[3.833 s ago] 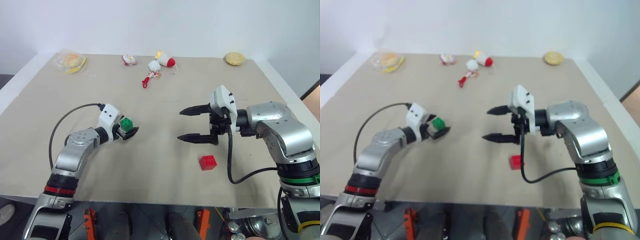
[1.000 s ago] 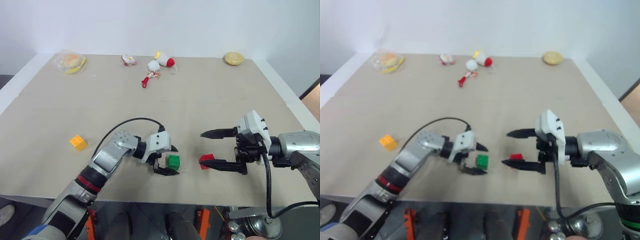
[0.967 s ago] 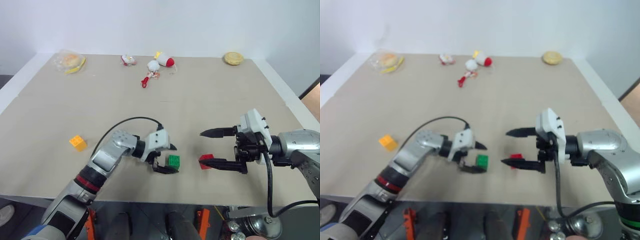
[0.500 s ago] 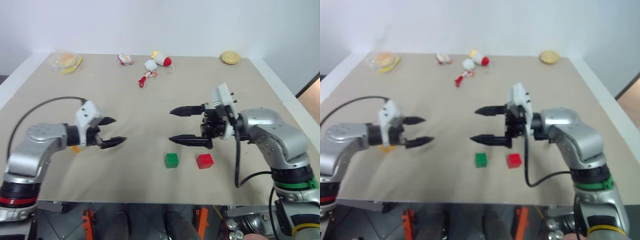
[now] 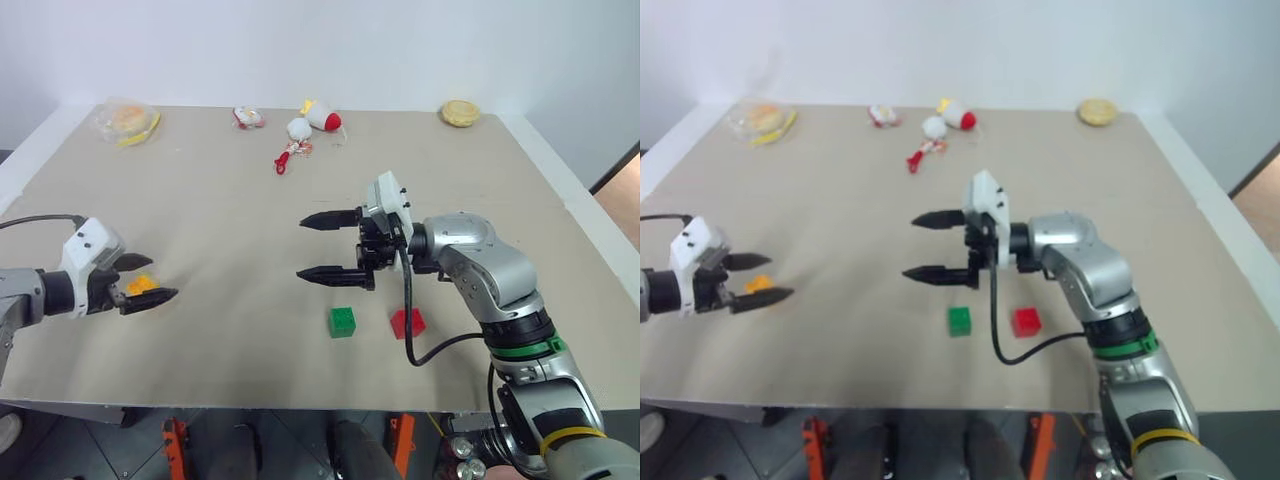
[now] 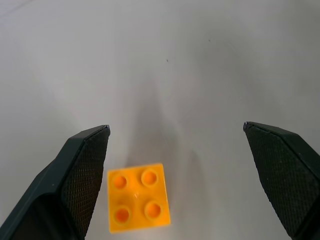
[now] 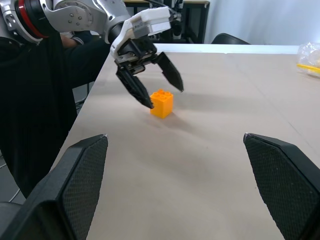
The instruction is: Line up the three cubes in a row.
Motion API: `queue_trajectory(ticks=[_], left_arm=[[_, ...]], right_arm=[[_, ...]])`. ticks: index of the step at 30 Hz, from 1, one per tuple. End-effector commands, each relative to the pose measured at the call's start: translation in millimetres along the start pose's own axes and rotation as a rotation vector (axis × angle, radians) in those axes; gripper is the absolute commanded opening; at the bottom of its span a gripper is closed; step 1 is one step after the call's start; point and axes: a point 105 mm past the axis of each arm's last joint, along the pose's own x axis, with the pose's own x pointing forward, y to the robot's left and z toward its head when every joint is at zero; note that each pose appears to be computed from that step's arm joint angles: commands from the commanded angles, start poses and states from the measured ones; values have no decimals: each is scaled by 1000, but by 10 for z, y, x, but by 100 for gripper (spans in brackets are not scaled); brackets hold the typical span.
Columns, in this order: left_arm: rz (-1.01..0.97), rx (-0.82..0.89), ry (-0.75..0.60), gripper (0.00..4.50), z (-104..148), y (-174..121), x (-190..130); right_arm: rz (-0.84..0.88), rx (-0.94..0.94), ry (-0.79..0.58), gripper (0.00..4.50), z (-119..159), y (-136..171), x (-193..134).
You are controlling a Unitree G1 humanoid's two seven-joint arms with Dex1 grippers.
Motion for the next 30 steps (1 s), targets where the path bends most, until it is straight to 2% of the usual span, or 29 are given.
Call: queue_trajectory(ticks=[1,16,23,24,25,30], left_arm=[[82,42,22,443,19,190,-116],[78,-4,110,443,-292,225,62],[72,-22,95,443,-284,211,122],[77,-22,91,393,-279,218,128],[80,-22,89,374,-275,223,133],[73,-20,86,194,-266,212,145]], right_arm=[[11,-49,-24,450,126,9,0],[-7,-39,-23,450,128,40,-42],[-14,-43,-24,450,155,31,-79],[-13,-43,-25,450,159,33,-81],[-12,-43,-26,450,162,35,-82],[-9,-44,-26,450,172,40,-83]])
